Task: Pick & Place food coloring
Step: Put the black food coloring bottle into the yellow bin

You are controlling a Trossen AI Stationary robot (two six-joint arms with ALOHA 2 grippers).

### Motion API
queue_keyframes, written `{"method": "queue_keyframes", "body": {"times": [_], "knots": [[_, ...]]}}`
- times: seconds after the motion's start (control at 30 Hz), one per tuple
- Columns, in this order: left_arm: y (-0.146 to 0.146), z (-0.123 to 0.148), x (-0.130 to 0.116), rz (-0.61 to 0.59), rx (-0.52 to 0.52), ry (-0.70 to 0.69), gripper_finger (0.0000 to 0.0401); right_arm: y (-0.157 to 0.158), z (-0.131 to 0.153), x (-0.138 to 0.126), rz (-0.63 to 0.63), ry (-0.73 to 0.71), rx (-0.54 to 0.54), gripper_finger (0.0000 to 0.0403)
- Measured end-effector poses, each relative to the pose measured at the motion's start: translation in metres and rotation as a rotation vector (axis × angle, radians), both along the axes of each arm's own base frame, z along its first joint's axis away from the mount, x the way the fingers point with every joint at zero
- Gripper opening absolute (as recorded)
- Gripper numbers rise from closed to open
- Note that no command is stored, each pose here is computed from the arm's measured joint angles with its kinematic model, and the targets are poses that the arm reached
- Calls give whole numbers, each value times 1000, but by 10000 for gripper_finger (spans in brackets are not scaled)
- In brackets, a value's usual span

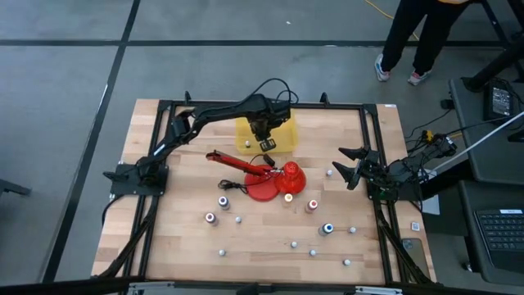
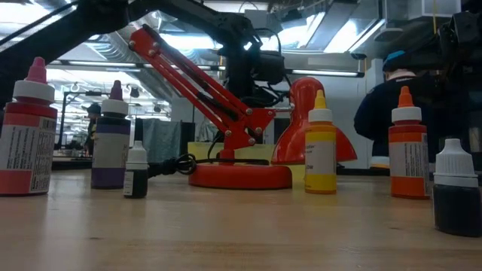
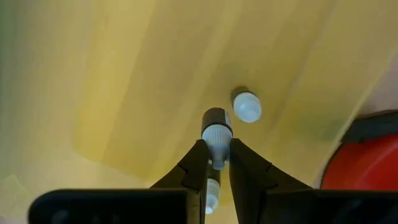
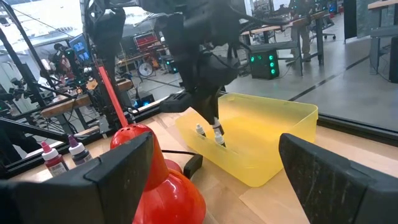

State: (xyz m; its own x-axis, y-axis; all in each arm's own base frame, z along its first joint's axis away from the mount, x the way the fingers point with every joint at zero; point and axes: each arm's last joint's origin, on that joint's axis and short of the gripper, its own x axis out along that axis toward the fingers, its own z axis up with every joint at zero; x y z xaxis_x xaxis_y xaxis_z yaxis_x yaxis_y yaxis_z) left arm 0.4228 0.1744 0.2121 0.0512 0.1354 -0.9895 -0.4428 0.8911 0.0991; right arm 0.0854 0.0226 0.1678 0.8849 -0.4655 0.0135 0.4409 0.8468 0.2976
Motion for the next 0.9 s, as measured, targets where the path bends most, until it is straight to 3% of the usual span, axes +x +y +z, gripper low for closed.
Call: {"method": "queue_keyframes", "body": {"times": [0.6, 0.9], "knots": [[-5, -23, -10, -3, -28, 20, 40, 0, 0, 0, 0, 0, 0, 347], [-2, -23, -15, -18, -41, 58, 72, 0, 0, 0, 0, 0, 0, 347]]}}
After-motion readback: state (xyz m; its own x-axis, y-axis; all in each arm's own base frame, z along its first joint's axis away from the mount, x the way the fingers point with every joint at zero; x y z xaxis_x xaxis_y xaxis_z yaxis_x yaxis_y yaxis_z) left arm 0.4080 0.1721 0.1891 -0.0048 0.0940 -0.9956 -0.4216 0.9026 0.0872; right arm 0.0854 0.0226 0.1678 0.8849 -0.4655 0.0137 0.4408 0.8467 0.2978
